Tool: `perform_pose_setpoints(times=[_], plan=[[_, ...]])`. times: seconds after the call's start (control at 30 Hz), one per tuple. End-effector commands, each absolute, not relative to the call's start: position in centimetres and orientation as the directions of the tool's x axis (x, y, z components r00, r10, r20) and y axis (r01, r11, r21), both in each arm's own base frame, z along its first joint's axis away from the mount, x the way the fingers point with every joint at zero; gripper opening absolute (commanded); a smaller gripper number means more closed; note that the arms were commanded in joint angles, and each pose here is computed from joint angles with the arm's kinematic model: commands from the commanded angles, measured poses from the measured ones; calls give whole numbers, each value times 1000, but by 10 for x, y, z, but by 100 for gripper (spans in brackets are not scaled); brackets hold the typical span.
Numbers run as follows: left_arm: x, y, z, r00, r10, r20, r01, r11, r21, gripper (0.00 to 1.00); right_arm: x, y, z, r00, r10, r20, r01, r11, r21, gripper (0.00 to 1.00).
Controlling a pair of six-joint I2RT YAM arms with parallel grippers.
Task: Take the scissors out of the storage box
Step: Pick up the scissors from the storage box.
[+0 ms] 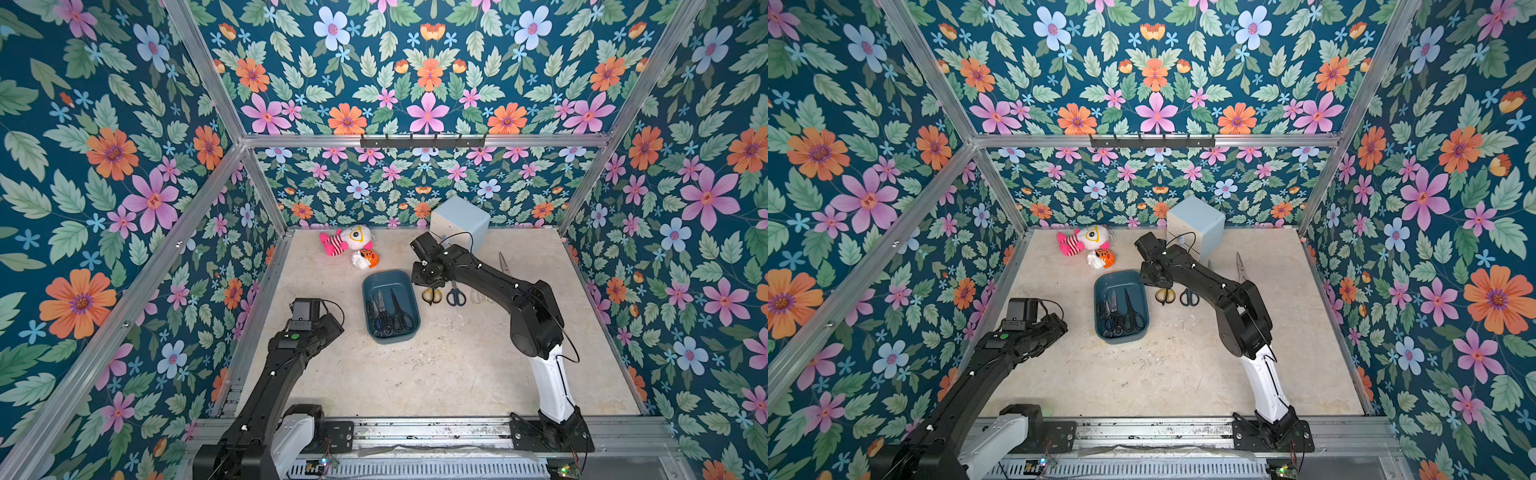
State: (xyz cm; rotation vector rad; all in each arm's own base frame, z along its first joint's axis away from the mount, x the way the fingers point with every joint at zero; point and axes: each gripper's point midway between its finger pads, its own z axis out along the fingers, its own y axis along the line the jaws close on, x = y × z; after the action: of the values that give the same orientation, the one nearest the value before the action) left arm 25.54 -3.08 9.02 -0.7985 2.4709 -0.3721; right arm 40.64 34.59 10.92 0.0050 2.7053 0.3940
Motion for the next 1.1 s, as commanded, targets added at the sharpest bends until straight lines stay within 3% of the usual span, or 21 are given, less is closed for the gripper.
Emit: perform_pose_setpoints(times=[0.0,0.37,1.07], plan=[[260,-35,88,-696,-608,-381,-454,784,-423,68,384,357,117,-930,-15,-367,-129,949,289,31],[268,-40,81,-703,-609,-366,-444,779,-443,68,317,418,106,-929,-205,-307,-300,904,304,32],[265,-34,73,-706,-610,-361,-448,778,-440,71,299,449,64,-919,-299,-256,-353,915,196,35]])
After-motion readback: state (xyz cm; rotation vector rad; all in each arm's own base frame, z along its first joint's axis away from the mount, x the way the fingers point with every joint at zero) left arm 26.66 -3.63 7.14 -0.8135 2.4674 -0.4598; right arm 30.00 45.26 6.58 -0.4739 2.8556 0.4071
